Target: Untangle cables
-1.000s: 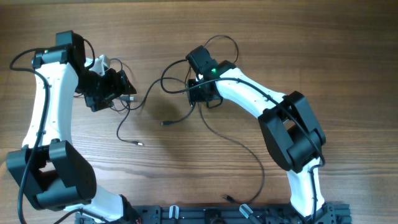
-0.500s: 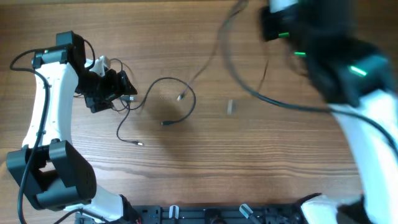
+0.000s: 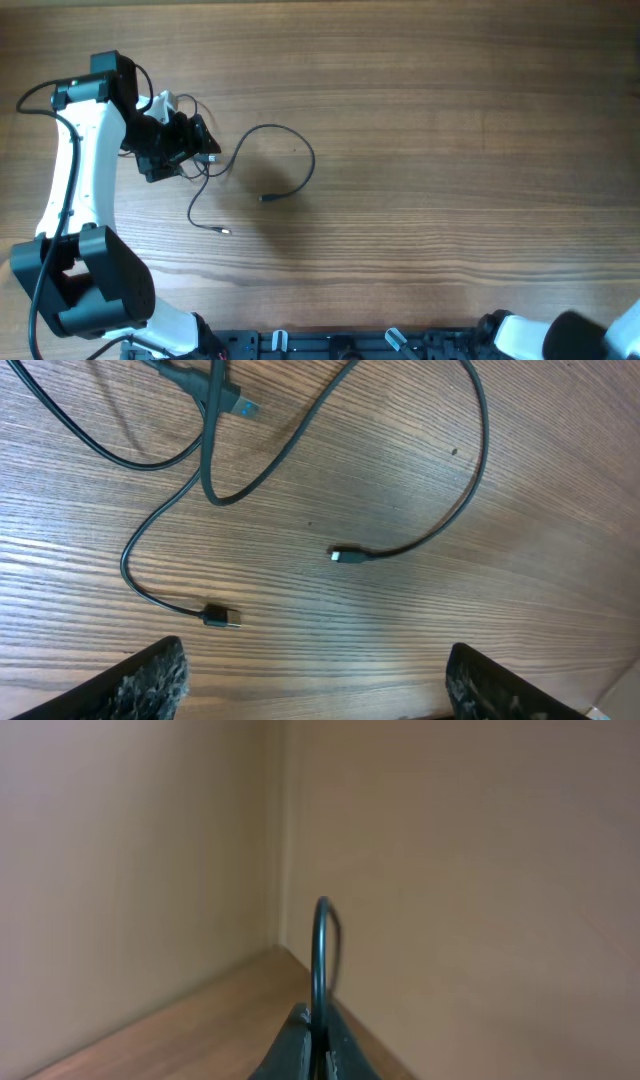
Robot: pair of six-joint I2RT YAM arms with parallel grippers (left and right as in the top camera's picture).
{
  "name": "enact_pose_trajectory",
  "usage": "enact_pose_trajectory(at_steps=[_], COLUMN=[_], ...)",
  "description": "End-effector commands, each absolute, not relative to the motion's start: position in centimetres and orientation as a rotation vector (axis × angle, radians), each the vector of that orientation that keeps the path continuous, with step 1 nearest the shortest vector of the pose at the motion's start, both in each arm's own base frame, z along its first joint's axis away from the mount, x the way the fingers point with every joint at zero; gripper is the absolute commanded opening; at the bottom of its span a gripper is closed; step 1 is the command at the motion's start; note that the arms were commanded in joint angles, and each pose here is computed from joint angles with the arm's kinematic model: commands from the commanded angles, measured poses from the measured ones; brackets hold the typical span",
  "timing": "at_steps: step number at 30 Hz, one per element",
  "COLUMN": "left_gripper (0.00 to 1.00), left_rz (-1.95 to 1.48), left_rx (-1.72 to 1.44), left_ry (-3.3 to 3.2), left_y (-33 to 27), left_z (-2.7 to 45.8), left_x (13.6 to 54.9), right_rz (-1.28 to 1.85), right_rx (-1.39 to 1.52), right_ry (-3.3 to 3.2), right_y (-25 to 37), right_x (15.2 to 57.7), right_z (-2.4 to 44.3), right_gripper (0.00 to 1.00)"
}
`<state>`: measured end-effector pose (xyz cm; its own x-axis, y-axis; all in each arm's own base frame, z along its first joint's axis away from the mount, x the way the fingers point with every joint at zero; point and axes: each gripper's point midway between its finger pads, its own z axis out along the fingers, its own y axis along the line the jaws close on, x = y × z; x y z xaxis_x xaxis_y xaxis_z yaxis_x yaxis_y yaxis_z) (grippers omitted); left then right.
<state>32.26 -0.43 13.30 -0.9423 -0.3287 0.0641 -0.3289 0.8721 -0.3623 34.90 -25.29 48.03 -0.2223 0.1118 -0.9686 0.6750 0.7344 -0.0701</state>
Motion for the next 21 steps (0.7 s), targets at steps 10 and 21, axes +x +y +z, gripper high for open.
enact_pose_trajectory(at_steps=[10, 21], left_gripper=[0.85, 0.85], left_rz=[0.61, 0.609], left_rx=[0.546, 0.547], left_ry=[-3.019, -3.011], left_y=[-0.7, -0.7], left_z=[13.2, 13.2], left_x=[32.1, 31.9], right_rz=[-0.113, 0.185], right_rx=[1.04, 1.795], right_ry=[2.18, 2.11], right_y=[-32.0, -29.3], right_x=[39.4, 37.3], right_z=[25.4, 16.1], right_gripper=[0.04, 1.0])
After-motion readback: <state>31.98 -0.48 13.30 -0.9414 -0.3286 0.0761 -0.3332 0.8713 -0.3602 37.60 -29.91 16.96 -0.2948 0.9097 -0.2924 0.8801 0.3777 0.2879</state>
